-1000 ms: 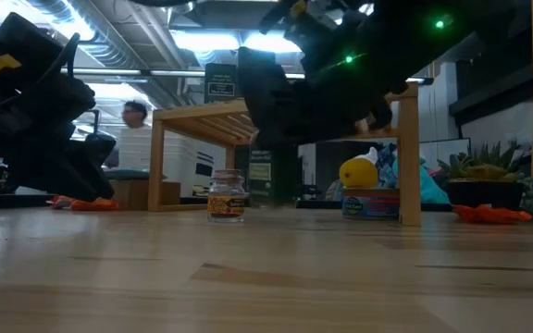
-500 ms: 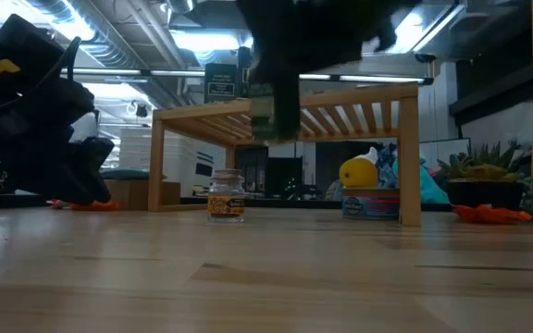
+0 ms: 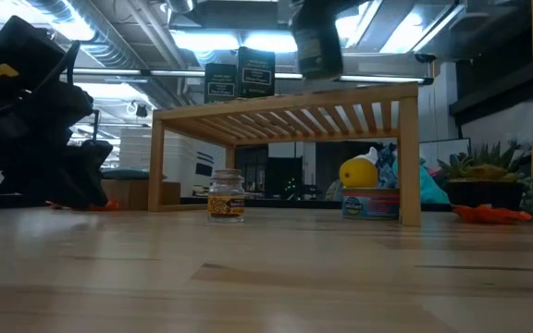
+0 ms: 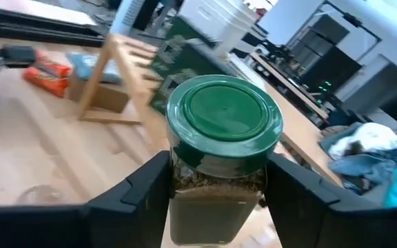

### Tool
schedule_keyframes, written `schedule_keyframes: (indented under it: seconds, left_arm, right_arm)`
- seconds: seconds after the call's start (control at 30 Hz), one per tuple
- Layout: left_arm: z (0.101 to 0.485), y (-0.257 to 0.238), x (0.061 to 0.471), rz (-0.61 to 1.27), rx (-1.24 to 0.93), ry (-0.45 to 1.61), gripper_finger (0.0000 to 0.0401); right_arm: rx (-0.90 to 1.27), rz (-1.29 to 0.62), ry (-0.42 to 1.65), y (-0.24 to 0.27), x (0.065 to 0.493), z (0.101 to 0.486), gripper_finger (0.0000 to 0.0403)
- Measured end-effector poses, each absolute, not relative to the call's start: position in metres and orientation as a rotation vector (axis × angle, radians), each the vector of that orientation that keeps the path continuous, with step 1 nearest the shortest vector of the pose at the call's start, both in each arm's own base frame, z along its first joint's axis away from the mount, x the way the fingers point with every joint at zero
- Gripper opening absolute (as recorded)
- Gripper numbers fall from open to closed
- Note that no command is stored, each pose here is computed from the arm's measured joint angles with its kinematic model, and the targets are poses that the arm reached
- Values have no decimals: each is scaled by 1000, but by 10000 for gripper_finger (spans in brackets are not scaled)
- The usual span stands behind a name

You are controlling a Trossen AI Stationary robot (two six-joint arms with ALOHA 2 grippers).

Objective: Shelf spices
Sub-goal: Put the green seasoning bottle on the shelf

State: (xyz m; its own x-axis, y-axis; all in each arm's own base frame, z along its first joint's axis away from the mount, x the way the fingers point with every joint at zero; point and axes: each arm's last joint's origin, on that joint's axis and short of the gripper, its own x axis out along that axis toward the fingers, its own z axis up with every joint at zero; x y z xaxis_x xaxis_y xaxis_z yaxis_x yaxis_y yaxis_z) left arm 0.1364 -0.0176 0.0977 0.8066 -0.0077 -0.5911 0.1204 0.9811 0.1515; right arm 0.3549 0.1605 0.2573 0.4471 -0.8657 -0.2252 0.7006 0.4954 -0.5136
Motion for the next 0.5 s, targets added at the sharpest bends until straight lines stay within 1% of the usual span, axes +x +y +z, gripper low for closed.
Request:
schedule_keyframes:
  seconds: [0.13,0.37,0.5]
  left_arm:
    - [98,-18,136,-69,186,631,123]
    - [98,-18,136,-69,186,631,123]
    - [98,-18,136,-69,186,631,123]
  right_arm:
    - [-366,-1032,489,155,344,270,202]
    - [-345,-1019,457,143,324,308,202]
    - [-337,-1010,466,139,317,320,202]
